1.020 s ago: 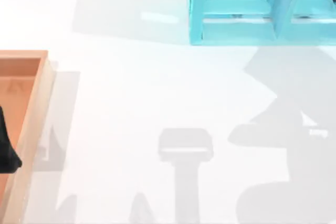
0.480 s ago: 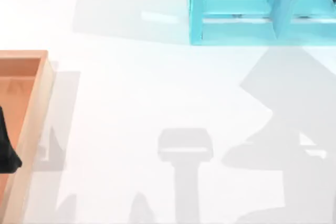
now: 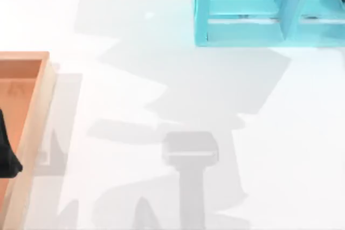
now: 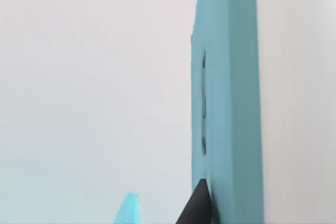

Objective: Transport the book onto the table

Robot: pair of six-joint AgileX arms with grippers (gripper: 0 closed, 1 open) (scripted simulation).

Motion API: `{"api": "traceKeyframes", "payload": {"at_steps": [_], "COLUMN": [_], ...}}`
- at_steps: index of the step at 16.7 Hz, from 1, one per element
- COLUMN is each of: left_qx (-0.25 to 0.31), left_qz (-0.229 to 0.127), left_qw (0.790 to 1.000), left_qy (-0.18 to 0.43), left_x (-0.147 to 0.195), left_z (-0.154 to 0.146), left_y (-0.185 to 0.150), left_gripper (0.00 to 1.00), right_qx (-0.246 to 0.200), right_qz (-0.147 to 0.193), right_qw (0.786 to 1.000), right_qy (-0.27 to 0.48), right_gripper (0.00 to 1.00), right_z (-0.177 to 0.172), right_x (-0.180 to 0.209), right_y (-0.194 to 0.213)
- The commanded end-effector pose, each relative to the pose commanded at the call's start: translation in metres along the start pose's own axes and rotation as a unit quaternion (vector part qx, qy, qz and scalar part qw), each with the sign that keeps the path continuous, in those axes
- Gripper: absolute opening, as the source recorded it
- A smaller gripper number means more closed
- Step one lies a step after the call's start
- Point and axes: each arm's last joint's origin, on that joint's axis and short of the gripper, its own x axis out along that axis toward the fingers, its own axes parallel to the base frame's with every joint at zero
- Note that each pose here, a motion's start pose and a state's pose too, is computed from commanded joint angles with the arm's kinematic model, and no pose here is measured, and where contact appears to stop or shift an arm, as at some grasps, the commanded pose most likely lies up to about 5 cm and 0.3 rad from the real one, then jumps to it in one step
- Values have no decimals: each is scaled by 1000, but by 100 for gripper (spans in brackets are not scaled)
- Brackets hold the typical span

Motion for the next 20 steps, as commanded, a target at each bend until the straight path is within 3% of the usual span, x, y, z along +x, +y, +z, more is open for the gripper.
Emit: {"api": "traceKeyframes", "payload": {"at_steps": [4, 9, 14, 18, 20], "left_qx": [0, 0, 0, 0, 0], "left_qz": [0, 0, 0, 0, 0], "left_qw": [1000, 1000, 1000, 1000, 1000], "left_qy": [0, 0, 0, 0, 0], "left_x": [0, 0, 0, 0, 0], "left_z": [0, 0, 0, 0, 0], "left_y": [0, 0, 0, 0, 0], "left_gripper": [100, 100, 100, 100, 100], "right_qx": [-106, -238, -404, -506, -528], "right_qz": [-6, 54, 148, 196, 205], "right_qw": [994, 970, 902, 839, 823], "right_qy": [-24, 8, 38, 41, 41], "right_gripper": [0, 0, 0, 0, 0], "right_z": [44, 67, 45, 15, 7], "right_x": [22, -14, -106, -166, -178], "right_y": [106, 265, 390, 434, 441]}}
